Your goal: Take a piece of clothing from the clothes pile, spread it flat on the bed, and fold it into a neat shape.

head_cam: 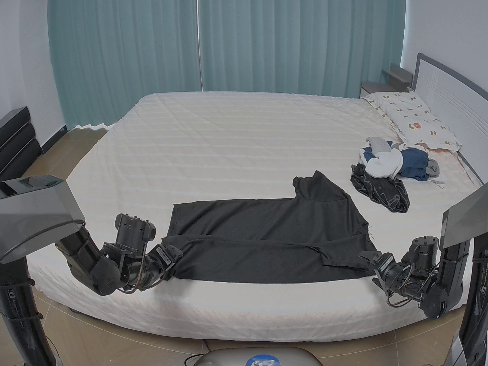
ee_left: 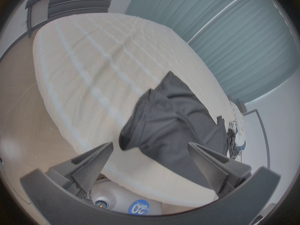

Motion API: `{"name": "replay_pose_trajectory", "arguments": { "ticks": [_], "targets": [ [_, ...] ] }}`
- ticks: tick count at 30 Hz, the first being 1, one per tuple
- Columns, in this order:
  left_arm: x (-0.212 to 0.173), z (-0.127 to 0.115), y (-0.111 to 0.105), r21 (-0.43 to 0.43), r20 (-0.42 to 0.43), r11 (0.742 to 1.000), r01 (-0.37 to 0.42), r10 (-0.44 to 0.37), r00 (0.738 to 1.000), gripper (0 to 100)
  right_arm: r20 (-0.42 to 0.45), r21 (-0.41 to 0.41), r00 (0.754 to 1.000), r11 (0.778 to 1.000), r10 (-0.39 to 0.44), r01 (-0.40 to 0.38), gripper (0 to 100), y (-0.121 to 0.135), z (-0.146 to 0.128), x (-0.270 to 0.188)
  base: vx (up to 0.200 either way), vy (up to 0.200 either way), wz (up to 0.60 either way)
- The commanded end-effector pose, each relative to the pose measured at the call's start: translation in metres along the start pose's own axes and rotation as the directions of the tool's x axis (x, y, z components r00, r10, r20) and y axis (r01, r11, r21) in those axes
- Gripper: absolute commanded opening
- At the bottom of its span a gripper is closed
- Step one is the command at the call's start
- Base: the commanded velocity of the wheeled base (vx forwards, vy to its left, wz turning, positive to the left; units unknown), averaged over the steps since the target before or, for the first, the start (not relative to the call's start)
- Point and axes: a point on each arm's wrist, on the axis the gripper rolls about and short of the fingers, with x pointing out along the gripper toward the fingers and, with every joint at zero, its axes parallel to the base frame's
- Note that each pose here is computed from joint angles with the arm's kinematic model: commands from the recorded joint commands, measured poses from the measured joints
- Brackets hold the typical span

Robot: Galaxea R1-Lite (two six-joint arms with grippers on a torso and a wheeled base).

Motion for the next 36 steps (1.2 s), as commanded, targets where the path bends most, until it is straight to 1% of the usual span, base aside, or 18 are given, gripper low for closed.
{"name": "replay_pose_trajectory", "arguments": {
  "ticks": [1, 5, 8, 11, 12, 18, 22, 27, 28, 33, 36],
  "targets": [
    [-0.001, -0.011, -0.001, 0.025, -0.026, 1.0, -0.003, 0.003, 1.0, 100, -0.002, 0.002, 1.0, 1.0, -0.005, 0.005, 100, -0.002, -0.001, -0.001, 0.0, 0.0, 0.0],
    [0.011, -0.011, 0.002, 0.032, -0.018, 0.999, -0.023, 0.023, 1.0, 100, -0.005, 0.003, 1.0, 1.0, -0.008, 0.008, 100, -0.002, -0.002, -0.001, 0.0, 0.0, 0.0],
    [0.018, -0.005, 0.0, 0.037, -0.001, 0.999, -0.017, 0.017, 1.0, 100, -0.007, 0.0, 1.0, 1.0, -0.006, 0.006, 100, -0.001, -0.002, -0.002, 0.0, 0.0, 0.0],
    [0.026, 0.003, 0.003, 0.046, 0.014, 0.999, -0.028, 0.027, 1.0, 100, -0.012, -0.002, 1.0, 1.0, -0.006, 0.006, 100, -0.001, -0.004, -0.003, 0.0, 0.0, 0.0],
    [0.027, 0.003, 0.004, 0.049, 0.014, 0.998, -0.03, 0.03, 0.999, 0, -0.012, -0.002, 1.0, 1.0, -0.006, 0.006, 100, -0.001, -0.004, -0.003, 0.0, 0.0, 0.0],
    [0.036, 0.007, 0.013, 0.09, 0.018, 0.994, -0.062, 0.06, 0.998, 0, -0.012, -0.004, 1.0, 1.0, -0.01, 0.01, 100, -0.002, -0.004, -0.002, 0.0, 0.0, 0.0],
    [0.035, 0.013, 0.019, 0.137, 0.051, 0.986, -0.096, 0.09, 0.995, 0, -0.007, 0.001, 1.0, 1.0, -0.006, 0.006, 100, -0.001, -0.002, -0.003, 0.0, 0.0, 0.0],
    [0.036, 0.023, 0.022, 0.118, 0.095, 0.986, -0.12, 0.109, 0.989, 0, -0.008, 0.001, 1.0, 1.0, -0.007, 0.007, 100, -0.002, -0.002, -0.003, 0.0, 0.0, 0.0],
    [0.036, 0.027, 0.023, 0.107, 0.114, 0.986, -0.125, 0.113, 0.987, 0, -0.008, 0.001, 1.0, 1.0, -0.008, 0.008, 100, -0.002, -0.003, -0.003, 0.0, 0.0, 0.0],
    [0.039, 0.038, 0.026, 0.08, 0.177, 0.993, -0.084, 0.069, 0.982, 0, -0.008, 0.001, 1.0, 1.0, -0.008, 0.008, 100, -0.002, -0.003, -0.003, 0.0, 0.0, 0.0],
    [0.041, 0.039, 0.028, 0.081, 0.184, 0.993, -0.082, 0.065, 0.981, 0, -0.009, 0.002, 1.0, 1.0, -0.01, 0.01, 100, -0.002, -0.003, -0.002, 0.0, 0.0, 0.0]
  ]
}}
